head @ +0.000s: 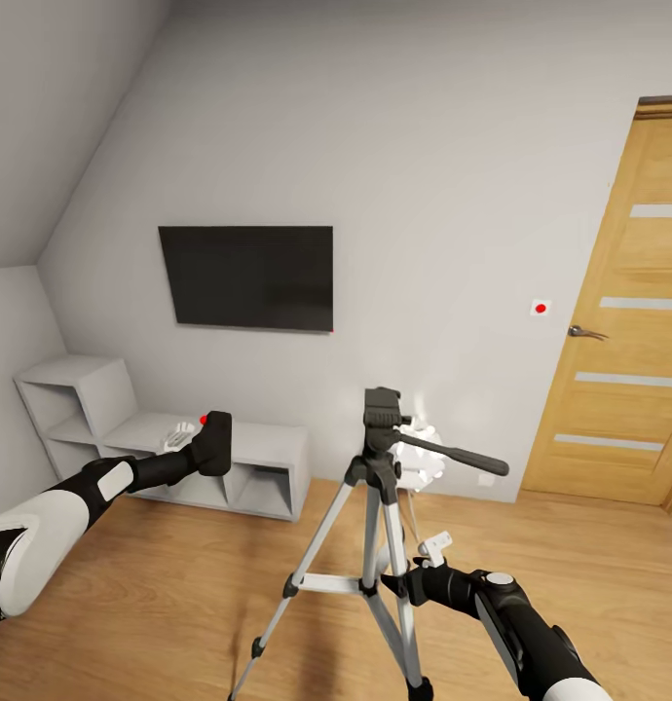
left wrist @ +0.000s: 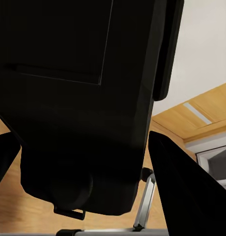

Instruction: Attach the digital camera to the camera tripod in the bedroom.

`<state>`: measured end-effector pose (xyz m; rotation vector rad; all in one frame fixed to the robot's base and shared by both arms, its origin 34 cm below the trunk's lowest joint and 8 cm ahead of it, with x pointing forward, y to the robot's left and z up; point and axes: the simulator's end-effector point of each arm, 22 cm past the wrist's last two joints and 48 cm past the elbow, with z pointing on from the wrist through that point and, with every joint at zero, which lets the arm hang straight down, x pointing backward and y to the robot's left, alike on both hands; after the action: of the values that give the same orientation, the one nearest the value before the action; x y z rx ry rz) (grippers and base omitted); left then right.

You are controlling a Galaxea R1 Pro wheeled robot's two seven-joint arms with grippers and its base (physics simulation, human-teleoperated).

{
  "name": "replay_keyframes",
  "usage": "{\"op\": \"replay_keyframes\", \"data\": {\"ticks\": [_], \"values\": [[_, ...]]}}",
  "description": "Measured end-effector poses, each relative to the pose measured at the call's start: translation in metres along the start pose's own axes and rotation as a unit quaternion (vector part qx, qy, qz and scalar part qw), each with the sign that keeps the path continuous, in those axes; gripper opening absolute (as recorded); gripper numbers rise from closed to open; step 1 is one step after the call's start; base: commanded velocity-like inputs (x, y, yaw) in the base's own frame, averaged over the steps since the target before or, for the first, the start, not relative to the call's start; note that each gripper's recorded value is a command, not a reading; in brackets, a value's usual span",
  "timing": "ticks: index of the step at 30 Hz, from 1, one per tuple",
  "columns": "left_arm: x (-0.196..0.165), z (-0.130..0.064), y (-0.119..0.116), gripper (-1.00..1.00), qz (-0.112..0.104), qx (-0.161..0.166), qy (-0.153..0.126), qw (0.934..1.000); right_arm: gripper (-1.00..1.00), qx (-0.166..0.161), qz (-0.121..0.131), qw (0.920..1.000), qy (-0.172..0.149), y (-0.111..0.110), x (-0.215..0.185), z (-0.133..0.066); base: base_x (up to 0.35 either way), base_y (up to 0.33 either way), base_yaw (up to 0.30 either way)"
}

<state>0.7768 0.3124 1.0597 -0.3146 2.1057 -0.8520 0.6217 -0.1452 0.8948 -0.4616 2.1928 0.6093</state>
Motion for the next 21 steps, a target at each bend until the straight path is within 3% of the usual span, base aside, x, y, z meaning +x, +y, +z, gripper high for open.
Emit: {"op": "replay_keyframes", "data": {"ticks": [9, 10, 21], "values": [[0.0, 0.0, 0.0, -1.0, 0.0, 0.0, 0.0, 1.0, 1.0, -0.004, 0.001, 1.0, 0.003, 0.002, 0.004, 0.001, 0.002, 0.0, 0.0], [0.0, 0.0, 0.0, -1.0, 0.0, 0.0, 0.0, 1.0, -1.0, -0.004, 0.002, 1.0, 0.004, 0.002, 0.004, 0.001, 0.0, 0.0, 0.0], [0.0, 0.0, -0.001, -1.0, 0.0, 0.001, 0.0, 1.0, -1.0, -0.007, 0.008, 0.9999, 0.009, 0.003, 0.01, 0.002, 0.0, 0.0, 0.0]]}}
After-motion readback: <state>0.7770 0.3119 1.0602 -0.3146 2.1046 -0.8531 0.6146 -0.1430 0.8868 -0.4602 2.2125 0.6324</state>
